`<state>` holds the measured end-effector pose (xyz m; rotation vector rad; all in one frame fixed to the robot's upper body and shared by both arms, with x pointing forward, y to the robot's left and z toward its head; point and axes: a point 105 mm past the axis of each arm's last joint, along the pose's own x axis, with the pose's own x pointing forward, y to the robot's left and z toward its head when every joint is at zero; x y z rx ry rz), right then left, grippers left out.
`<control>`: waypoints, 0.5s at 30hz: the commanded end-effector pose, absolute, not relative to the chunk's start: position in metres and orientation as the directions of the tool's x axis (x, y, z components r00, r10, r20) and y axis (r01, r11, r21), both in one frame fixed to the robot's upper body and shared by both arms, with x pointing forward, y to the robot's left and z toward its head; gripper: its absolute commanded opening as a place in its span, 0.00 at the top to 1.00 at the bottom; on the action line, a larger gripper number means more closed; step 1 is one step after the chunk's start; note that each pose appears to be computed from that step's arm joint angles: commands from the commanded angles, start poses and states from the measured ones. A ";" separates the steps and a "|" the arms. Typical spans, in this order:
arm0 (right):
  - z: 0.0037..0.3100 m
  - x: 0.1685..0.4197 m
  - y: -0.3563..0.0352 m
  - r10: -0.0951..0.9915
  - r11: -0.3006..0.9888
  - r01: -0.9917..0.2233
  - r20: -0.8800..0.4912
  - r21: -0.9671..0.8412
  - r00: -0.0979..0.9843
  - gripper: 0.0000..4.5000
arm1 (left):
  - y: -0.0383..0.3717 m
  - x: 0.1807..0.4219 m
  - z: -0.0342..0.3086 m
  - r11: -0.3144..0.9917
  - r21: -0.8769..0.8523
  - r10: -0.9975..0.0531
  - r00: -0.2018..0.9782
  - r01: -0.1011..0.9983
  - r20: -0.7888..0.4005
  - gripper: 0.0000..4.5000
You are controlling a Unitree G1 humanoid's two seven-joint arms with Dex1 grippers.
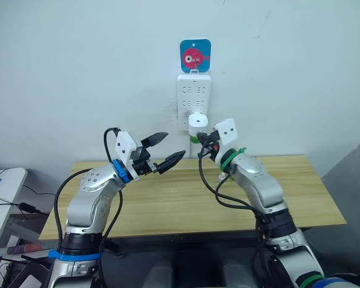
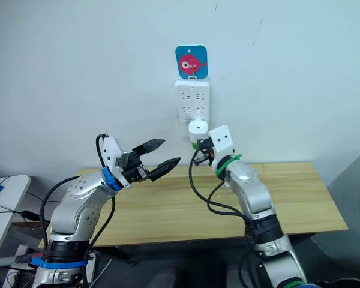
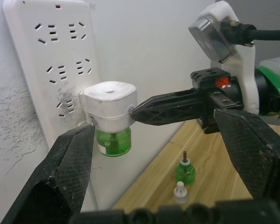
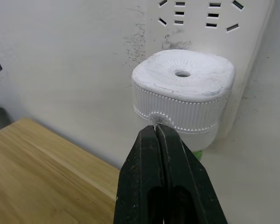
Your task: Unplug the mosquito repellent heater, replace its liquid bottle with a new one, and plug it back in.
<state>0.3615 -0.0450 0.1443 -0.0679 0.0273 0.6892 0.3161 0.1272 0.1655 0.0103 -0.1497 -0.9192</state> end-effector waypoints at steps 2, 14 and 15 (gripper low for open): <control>0.138 0.322 -0.043 0.788 0.610 -0.792 -0.095 -0.013 0.608 0.99 | 0.139 0.319 0.171 0.641 0.079 -0.766 0.629 0.763 0.134 0.00; 0.144 0.340 -0.158 0.596 0.771 -0.612 -0.136 -0.179 0.791 0.72 | 0.215 0.343 0.137 0.793 0.226 -0.548 0.824 0.567 -0.144 0.00; 0.145 0.339 -0.165 0.591 0.772 -0.607 -0.139 -0.188 0.795 0.65 | 0.220 0.344 0.137 0.799 0.233 -0.533 0.832 0.554 -0.151 0.00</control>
